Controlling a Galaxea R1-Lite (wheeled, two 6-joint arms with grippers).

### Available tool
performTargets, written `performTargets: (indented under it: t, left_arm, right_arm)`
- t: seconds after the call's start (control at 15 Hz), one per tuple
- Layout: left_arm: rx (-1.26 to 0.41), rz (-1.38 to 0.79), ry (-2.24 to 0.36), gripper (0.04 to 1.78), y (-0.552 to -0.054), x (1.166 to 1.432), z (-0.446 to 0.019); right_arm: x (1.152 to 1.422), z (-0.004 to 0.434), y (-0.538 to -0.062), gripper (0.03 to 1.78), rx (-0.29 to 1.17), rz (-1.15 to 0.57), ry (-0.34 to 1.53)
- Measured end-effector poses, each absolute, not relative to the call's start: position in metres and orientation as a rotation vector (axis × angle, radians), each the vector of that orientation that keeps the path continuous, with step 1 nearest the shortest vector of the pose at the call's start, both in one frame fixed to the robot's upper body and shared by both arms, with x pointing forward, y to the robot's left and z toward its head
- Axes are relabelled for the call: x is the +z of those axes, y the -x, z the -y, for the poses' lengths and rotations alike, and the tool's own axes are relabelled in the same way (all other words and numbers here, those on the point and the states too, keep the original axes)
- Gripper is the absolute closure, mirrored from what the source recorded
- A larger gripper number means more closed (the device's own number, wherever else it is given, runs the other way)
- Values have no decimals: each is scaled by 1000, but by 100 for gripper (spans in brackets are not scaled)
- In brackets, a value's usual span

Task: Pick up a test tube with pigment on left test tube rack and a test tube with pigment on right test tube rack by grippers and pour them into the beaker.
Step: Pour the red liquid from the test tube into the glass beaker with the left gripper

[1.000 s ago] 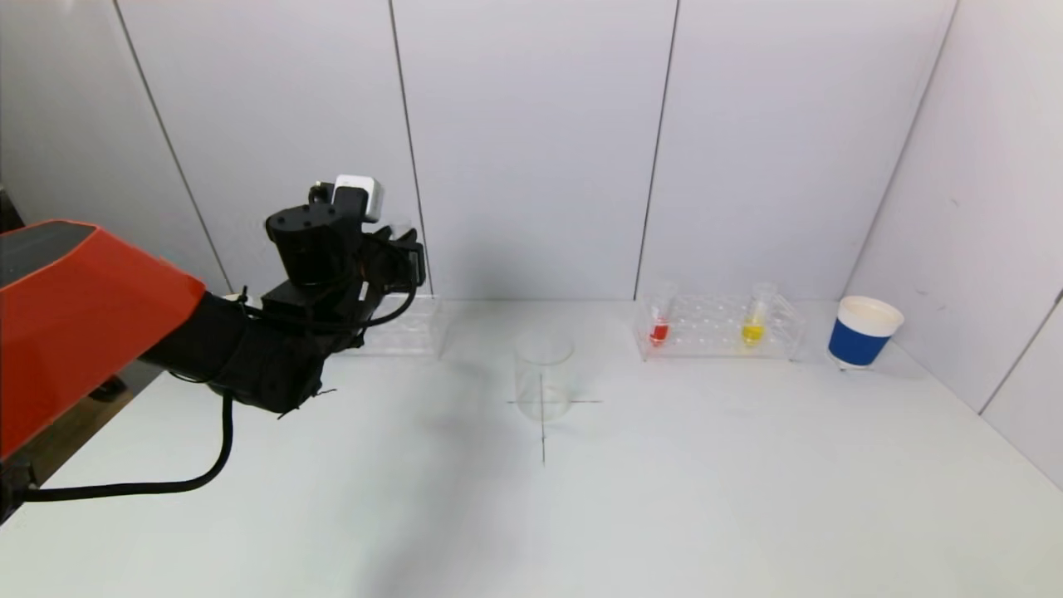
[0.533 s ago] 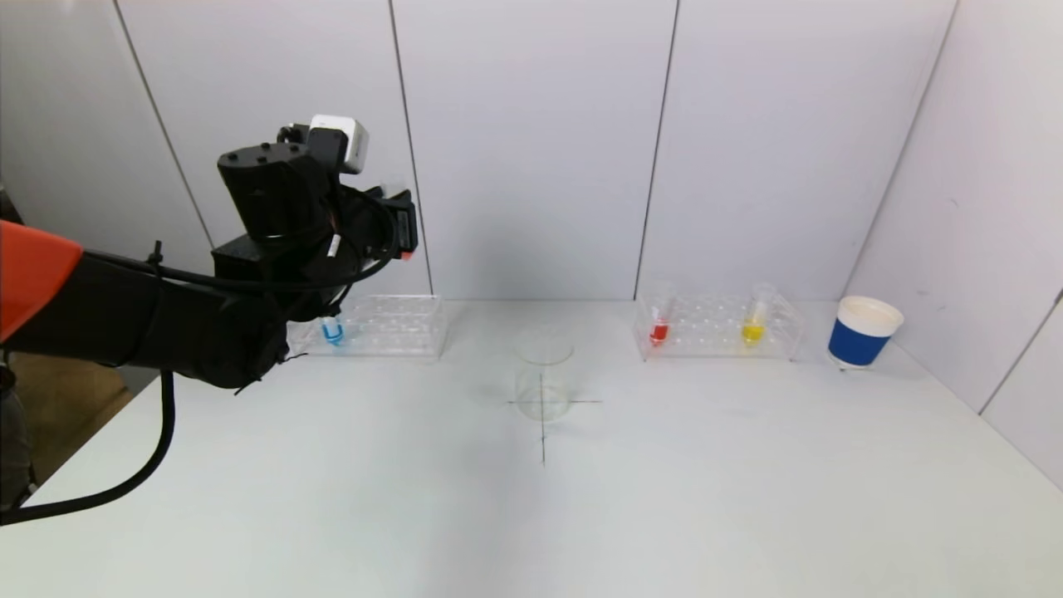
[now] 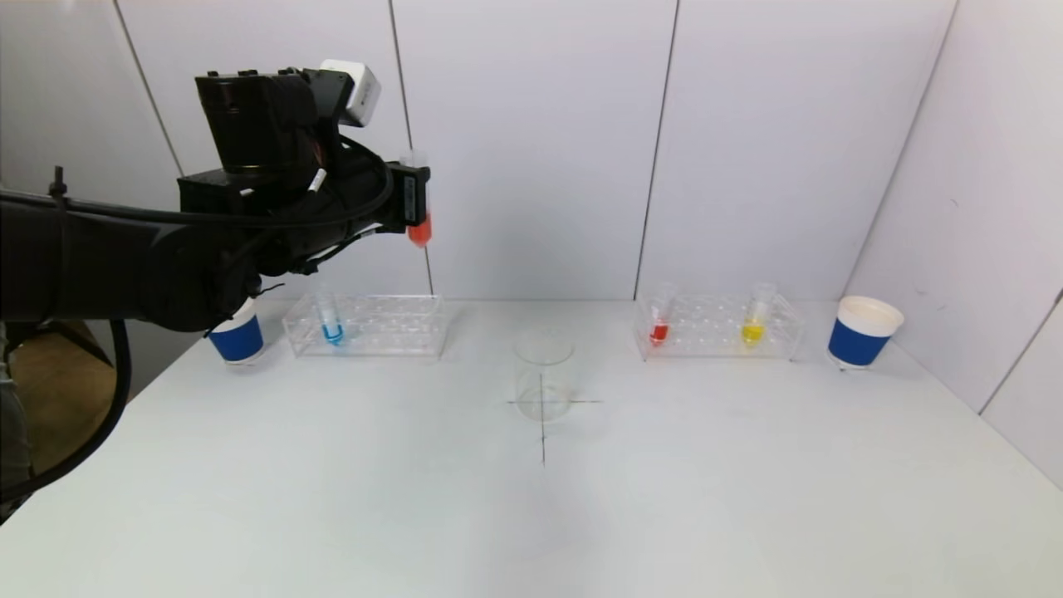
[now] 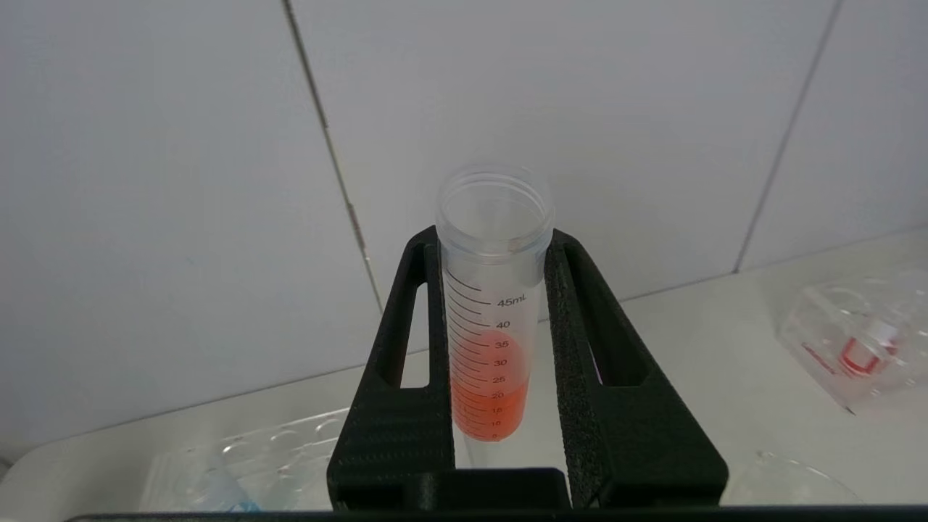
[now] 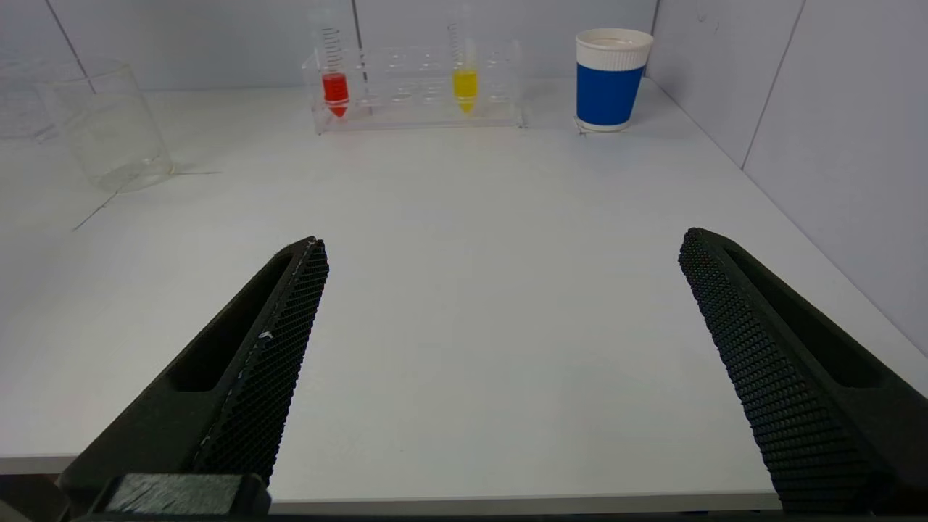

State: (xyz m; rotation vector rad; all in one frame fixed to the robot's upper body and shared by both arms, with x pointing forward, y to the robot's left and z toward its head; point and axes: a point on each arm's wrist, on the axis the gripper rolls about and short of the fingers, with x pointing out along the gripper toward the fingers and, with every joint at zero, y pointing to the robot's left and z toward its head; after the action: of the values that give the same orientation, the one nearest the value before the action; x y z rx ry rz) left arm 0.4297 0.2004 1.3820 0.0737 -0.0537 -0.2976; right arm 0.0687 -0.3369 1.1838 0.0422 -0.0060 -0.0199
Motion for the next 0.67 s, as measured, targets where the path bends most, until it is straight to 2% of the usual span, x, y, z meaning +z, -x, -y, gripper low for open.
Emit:
performTargets:
  t: [0.4, 0.67]
  left_arm:
    - [-715, 0, -136, 140, -427, 1389, -199]
    - [-874, 55, -262, 140, -448, 1382, -217]
  right_arm:
    - [1184, 337, -69, 5, -19, 6, -42]
    - [1184, 337, -69, 5, -19, 6, -42]
